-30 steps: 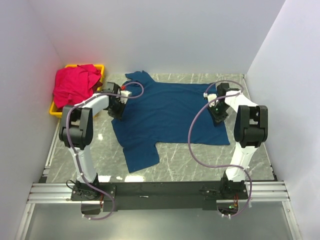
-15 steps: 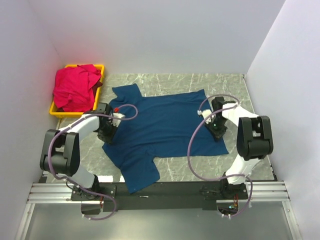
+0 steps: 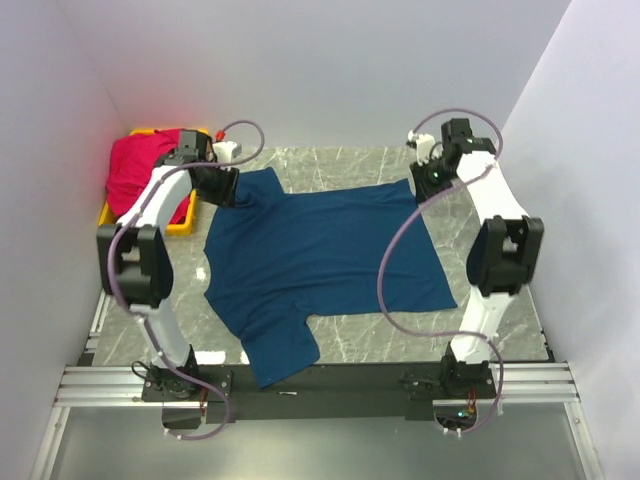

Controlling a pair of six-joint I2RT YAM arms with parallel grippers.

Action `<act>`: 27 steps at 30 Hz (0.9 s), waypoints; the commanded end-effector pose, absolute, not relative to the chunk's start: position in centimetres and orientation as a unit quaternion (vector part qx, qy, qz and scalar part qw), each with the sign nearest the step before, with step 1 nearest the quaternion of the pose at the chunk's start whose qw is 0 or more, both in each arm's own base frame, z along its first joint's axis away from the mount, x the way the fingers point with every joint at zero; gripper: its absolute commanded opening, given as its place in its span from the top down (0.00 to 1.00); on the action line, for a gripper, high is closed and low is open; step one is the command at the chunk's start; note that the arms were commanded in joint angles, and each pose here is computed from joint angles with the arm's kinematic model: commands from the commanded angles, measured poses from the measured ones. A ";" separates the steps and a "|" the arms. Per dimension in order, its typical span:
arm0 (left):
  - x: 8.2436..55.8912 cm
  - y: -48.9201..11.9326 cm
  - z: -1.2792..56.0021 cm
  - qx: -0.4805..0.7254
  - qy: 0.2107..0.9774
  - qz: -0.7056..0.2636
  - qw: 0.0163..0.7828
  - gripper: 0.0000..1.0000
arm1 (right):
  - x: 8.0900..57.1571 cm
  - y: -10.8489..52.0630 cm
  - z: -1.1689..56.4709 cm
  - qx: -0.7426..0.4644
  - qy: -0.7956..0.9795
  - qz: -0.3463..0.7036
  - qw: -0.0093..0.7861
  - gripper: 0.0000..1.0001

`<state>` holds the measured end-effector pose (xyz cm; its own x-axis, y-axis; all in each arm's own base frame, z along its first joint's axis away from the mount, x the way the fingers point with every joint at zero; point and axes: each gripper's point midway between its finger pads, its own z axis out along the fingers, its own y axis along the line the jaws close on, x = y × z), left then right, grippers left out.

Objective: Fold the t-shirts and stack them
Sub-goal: Flatten the tshirt out

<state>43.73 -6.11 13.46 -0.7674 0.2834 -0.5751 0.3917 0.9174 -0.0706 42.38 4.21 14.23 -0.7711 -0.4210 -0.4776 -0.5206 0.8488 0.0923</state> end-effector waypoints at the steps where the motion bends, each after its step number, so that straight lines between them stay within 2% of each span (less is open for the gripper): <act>1: 44.9 -7.3 11.0 0.158 0.943 -0.128 0.265 0.49 | 46.1 5.2 12.2 -0.212 0.943 0.115 0.229 0.76; 5: 47.9 -8.0 11.6 0.142 0.937 -0.141 0.287 0.48 | 49.6 5.1 11.6 -0.176 0.943 0.085 0.270 0.83; 7: 48.8 -8.3 11.0 0.136 0.936 -0.148 0.288 0.47 | 51.9 4.9 11.3 -0.159 0.938 0.073 0.299 0.83; 10: 49.8 -9.0 10.6 0.132 0.936 -0.159 0.284 0.44 | 54.5 4.2 10.8 -0.125 0.939 0.049 0.318 0.79; 18: 47.8 -9.8 8.8 0.147 0.941 -0.156 0.263 0.39 | 59.3 3.4 10.4 -0.074 0.926 0.027 0.369 0.69; 23: 46.8 -10.3 8.4 0.147 0.942 -0.164 0.253 0.38 | 60.6 4.2 8.8 -0.047 0.928 0.052 0.365 0.61; 27: 46.3 -10.5 8.2 0.150 0.943 -0.163 0.248 0.35 | 60.5 4.4 7.5 -0.038 0.932 0.058 0.356 0.60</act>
<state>45.90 -9.69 5.11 -0.8677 0.2143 -0.4486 0.3427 0.9115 -0.2275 59.47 4.21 7.00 -0.7642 -0.0746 -0.6407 -0.1442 0.9879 0.0570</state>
